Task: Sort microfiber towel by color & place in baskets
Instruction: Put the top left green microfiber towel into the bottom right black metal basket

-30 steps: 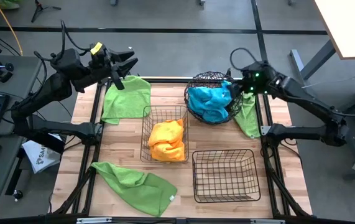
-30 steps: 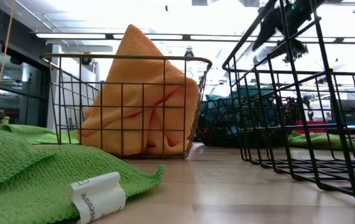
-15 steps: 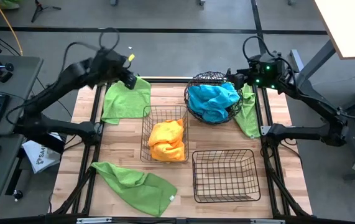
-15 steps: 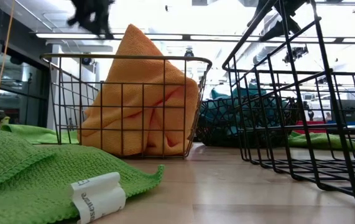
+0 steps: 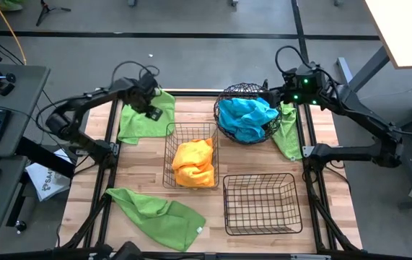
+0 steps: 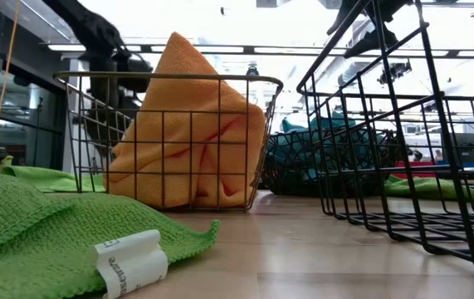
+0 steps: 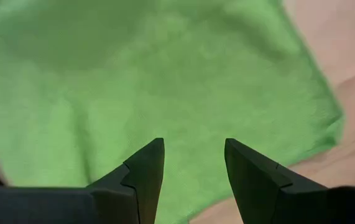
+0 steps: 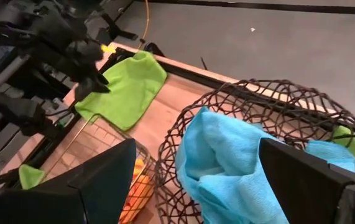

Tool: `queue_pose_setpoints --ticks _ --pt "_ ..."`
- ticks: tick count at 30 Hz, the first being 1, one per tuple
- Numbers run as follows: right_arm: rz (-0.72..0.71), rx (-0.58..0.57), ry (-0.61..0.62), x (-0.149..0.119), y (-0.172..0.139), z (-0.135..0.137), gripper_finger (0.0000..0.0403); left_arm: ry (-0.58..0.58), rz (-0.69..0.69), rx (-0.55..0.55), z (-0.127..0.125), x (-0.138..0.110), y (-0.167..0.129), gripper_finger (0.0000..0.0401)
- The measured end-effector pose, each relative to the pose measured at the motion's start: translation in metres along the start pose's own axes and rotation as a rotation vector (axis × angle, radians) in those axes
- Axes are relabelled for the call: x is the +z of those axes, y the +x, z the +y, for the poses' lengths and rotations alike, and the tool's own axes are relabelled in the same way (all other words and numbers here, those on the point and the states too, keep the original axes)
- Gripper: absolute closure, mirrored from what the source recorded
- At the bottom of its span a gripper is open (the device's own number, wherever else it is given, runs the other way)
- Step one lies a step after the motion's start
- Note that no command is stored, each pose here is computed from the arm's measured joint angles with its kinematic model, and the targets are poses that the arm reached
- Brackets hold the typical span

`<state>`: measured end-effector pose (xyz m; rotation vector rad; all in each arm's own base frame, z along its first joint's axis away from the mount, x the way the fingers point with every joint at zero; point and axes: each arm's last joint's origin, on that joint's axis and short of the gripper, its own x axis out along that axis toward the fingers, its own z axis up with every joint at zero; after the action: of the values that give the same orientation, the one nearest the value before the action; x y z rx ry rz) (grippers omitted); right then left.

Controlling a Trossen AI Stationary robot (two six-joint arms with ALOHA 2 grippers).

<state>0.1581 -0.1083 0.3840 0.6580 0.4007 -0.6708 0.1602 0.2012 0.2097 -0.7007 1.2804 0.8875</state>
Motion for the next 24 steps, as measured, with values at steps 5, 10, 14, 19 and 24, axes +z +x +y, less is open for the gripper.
queue_pose_setpoints --ticks 5,10,14,19,24 --pt "-0.022 -0.042 -0.009 0.0 0.0 0.0 0.0066 0.003 -0.004 0.011 -0.001 -0.004 0.015 0.0243" --pt "-0.03 -0.057 -0.005 0.0 0.0 0.0 0.0066 -0.003 -0.023 0.074 0.001 -0.004 0.018 0.0243" --pt "-0.03 -0.057 -0.005 0.0 0.0 0.0 0.0066 0.022 -0.029 0.075 0.001 -0.004 0.018 0.0243" --pt "-0.029 -0.057 -0.005 0.0 0.001 0.0 0.0066 0.014 -0.058 0.062 0.002 0.0 0.018 0.0233" --pt "-0.029 -0.057 -0.005 0.0 0.001 0.0 0.0066 0.052 -0.063 0.057 0.009 0.001 0.018 0.0188"
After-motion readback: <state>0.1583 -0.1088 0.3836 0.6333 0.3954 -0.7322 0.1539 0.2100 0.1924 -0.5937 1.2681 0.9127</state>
